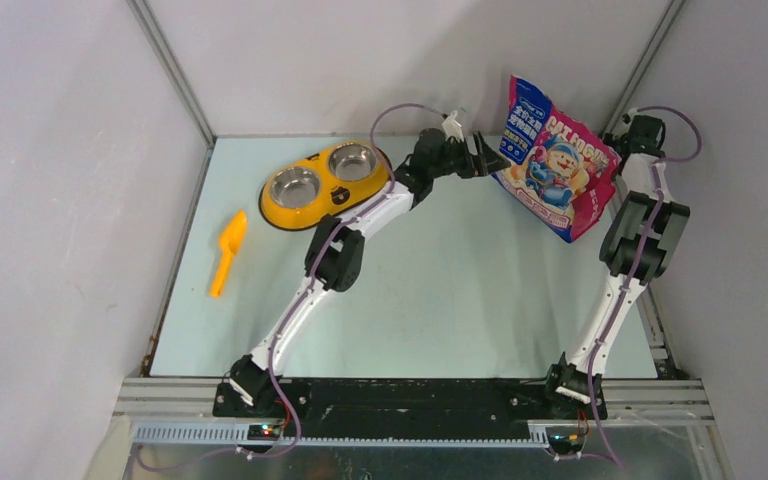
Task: Serve the pet food
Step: Move the pet food bag to the center of the board.
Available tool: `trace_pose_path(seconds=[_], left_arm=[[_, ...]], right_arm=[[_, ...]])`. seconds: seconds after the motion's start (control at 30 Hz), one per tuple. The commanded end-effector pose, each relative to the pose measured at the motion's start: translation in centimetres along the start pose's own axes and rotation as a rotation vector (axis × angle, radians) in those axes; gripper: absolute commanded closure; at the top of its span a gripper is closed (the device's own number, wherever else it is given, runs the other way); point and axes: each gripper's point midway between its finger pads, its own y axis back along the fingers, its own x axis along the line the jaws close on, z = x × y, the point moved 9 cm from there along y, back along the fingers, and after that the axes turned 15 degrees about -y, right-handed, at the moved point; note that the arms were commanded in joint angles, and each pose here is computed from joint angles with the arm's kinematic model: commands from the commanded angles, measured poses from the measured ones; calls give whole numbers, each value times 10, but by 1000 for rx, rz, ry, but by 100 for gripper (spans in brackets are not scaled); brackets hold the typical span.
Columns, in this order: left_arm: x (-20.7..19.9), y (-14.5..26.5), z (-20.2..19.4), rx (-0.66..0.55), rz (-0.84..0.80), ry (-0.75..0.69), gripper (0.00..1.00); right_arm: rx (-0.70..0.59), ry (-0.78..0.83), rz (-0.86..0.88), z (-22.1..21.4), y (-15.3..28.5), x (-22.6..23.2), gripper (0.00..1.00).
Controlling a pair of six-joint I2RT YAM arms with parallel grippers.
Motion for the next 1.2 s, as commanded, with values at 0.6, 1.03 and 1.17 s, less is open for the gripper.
trace_pose_path(seconds=[0.6, 1.03, 1.17], left_arm=[[-23, -11, -20, 29, -72, 48, 6], [-44, -22, -42, 69, -93, 65, 7], [-43, -23, -47, 76, -88, 72, 6]], right_arm=[[354, 95, 48, -54, -13, 20, 94], [480, 160, 119, -77, -5, 34, 94], [513, 173, 136, -84, -6, 38, 94]])
